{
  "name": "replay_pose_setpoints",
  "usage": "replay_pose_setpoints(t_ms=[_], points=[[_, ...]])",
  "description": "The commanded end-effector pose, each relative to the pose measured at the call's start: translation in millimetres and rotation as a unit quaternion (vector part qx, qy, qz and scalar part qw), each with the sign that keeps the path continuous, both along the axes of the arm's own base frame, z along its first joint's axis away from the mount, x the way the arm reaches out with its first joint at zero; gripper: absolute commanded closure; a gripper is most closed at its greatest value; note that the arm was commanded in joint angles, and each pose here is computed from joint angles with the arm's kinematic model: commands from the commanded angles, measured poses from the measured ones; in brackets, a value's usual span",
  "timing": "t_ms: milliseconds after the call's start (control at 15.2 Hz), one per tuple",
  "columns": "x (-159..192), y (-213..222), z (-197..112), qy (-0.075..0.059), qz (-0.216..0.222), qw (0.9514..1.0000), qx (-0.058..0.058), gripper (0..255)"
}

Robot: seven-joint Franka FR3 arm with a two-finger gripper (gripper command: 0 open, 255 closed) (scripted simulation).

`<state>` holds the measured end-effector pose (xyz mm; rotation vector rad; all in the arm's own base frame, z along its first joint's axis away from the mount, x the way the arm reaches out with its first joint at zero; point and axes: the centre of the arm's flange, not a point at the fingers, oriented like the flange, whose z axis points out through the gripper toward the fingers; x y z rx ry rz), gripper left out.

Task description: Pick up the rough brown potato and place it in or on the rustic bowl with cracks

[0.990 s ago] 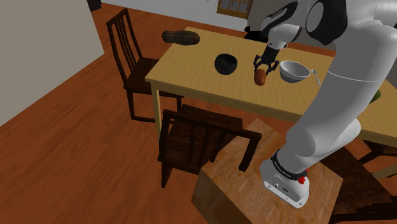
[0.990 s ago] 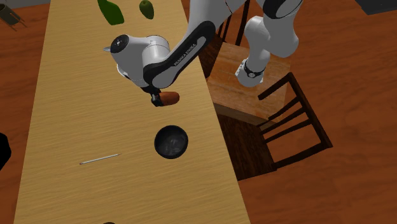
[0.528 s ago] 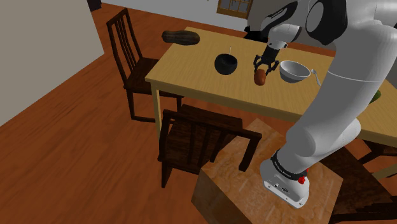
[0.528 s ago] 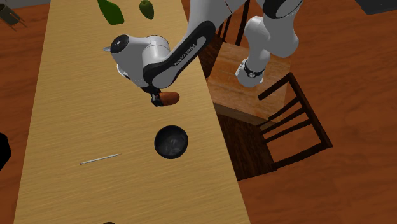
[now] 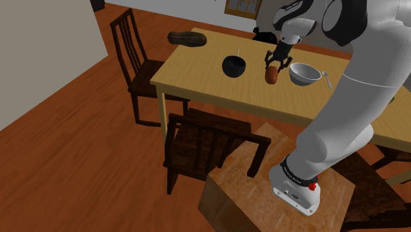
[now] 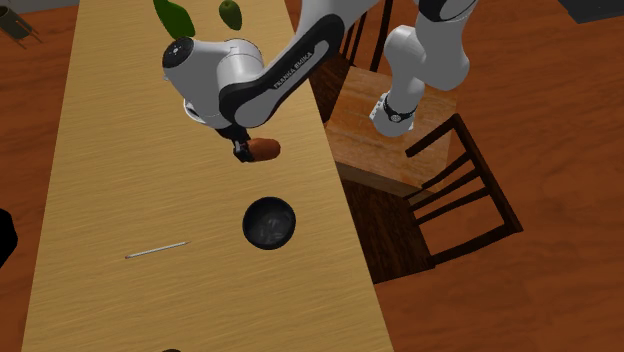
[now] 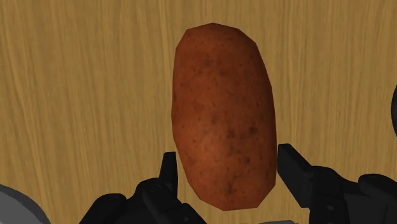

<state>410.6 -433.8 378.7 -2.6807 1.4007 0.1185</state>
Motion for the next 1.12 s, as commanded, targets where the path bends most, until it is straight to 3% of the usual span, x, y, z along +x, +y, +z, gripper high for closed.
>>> replay_pose_setpoints(t_ms=[0, 1056], points=[[-0.1, 0.5, 9.9, 0.0, 0.0, 1.0, 0.0, 255], [-0.1, 0.5, 94.4, 0.0, 0.0, 1.0, 0.0, 255]])
